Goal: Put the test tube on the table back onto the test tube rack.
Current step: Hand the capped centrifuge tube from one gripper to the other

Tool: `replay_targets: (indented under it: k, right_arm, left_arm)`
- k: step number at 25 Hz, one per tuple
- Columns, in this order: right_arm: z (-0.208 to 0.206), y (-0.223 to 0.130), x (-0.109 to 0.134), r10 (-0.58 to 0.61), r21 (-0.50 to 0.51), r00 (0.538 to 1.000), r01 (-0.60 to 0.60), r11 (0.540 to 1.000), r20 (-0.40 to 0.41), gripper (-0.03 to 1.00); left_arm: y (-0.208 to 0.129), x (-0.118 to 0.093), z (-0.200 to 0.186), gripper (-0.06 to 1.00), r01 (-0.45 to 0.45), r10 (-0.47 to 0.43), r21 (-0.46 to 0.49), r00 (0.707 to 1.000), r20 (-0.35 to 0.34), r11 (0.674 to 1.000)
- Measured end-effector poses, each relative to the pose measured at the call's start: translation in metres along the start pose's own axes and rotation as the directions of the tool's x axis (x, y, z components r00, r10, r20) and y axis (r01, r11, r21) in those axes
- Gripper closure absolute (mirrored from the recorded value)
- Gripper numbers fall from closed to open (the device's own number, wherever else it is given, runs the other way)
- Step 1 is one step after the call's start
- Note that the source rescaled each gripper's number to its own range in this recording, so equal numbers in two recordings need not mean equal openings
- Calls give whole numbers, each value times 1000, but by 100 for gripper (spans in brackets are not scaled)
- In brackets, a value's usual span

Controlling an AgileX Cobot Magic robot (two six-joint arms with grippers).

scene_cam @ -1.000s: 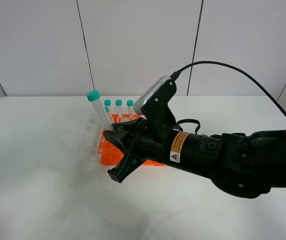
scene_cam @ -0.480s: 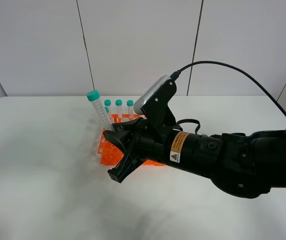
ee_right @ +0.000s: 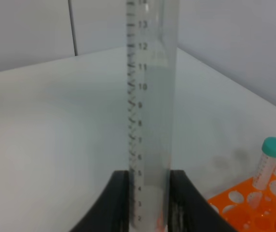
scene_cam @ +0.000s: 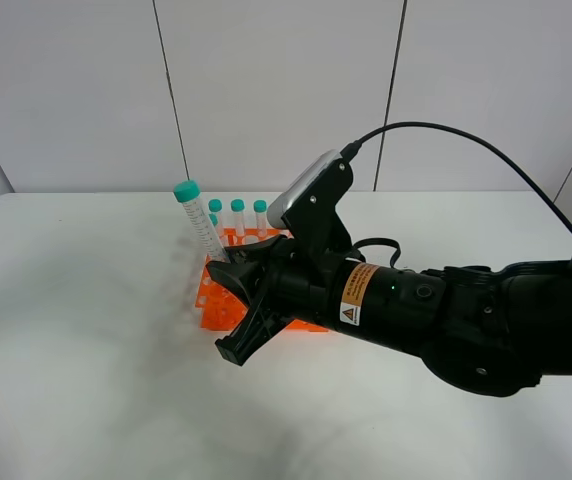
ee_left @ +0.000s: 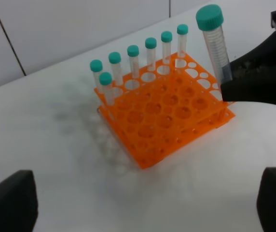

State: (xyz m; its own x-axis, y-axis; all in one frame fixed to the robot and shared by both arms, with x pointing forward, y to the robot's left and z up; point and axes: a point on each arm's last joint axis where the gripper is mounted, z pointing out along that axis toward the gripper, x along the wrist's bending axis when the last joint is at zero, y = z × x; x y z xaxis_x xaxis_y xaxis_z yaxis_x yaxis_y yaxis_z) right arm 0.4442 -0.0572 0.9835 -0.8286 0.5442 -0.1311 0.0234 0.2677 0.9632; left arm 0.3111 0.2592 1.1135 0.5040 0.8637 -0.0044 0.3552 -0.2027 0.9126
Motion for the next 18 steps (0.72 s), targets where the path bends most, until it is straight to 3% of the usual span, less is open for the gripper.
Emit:
replay_targets:
  k: [3, 13, 18]
  right_arm:
    - [0, 0, 0, 0, 0, 1000, 0, 1000, 0, 97]
    - [0, 0, 0, -18, -1, 1000, 18, 1000, 0, 97]
    - [0, 0, 0, -26, -1, 1000, 26, 1000, 0, 97]
  left_arm:
    - [6, 0, 19, -6, -1, 0, 17, 1000, 21, 1000]
    - [50, -9, 62, -6, -25, 26, -6, 983, 181, 1000]
    - [60, -8, 87, -6, -6, 11, -25, 981, 194, 1000]
